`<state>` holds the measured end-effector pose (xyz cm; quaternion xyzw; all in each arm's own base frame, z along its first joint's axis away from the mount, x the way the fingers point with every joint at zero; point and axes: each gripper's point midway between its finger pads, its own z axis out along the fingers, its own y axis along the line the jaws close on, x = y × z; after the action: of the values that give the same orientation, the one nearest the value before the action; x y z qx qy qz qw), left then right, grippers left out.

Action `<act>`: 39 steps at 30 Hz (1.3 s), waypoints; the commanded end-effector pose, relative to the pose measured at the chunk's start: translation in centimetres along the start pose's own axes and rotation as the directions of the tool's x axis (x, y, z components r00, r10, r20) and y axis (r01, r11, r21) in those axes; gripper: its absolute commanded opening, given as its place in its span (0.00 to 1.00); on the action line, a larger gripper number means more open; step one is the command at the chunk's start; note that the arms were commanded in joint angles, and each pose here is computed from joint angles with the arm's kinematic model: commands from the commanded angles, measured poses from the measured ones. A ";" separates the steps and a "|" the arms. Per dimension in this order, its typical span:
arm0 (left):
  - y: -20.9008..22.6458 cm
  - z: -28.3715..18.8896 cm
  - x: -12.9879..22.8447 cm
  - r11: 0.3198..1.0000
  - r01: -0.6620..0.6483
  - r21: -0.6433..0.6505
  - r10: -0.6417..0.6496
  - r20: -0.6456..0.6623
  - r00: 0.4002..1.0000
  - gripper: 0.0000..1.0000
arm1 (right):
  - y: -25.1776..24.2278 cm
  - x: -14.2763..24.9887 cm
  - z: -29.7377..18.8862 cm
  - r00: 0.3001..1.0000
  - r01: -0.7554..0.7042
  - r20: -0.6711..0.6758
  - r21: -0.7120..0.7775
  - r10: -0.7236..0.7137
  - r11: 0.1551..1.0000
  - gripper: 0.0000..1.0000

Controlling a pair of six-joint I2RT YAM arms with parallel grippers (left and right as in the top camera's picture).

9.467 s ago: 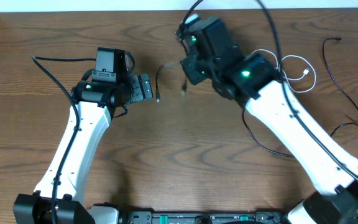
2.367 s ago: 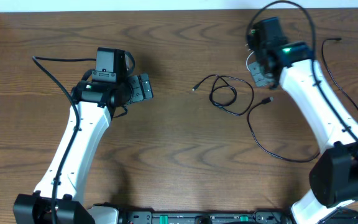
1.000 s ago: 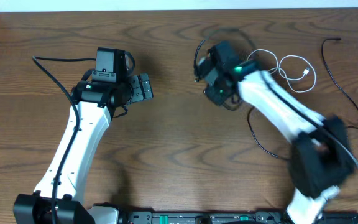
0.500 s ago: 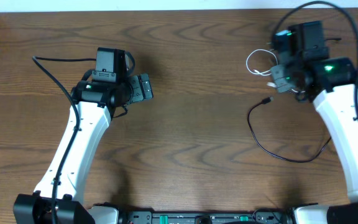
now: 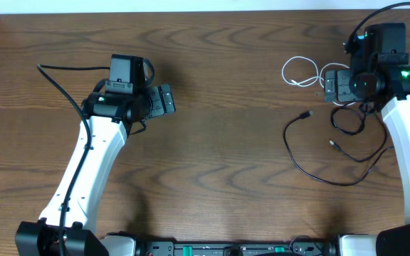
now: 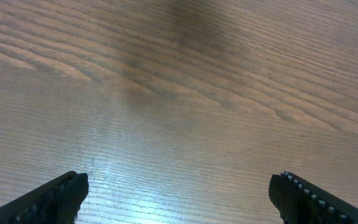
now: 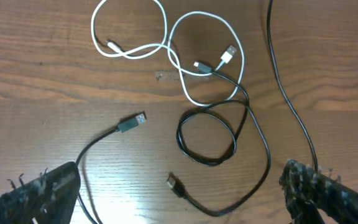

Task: Untangle cables

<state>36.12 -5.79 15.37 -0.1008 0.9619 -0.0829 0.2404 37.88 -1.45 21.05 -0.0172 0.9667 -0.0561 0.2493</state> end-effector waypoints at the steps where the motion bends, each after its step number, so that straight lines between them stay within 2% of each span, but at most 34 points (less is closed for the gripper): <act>1: 0.2 -0.1 0.0 1.000 0.003 -0.006 -0.003 0.003 1.000 0.98 | 0.2 0.2 0.1 1.000 -0.016 -0.006 -0.014 0.016 1.000 0.99; 7: 0.2 -0.1 0.0 1.000 0.003 -0.006 -0.003 0.003 1.000 0.98 | 2.1 0.1 0.0 1.000 -0.016 -0.002 -0.122 0.016 0.992 0.99; 39: 0.3 -0.4 0.2 1.000 -0.021 -0.013 0.021 -0.001 1.000 0.98 | 2.1 0.1 0.0 1.000 -0.016 -0.003 -0.122 0.016 0.992 0.99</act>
<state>35.88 -5.75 15.23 -0.1002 0.9634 -0.0812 0.2351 37.89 0.49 20.96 -0.0301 0.9677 -0.0011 0.2505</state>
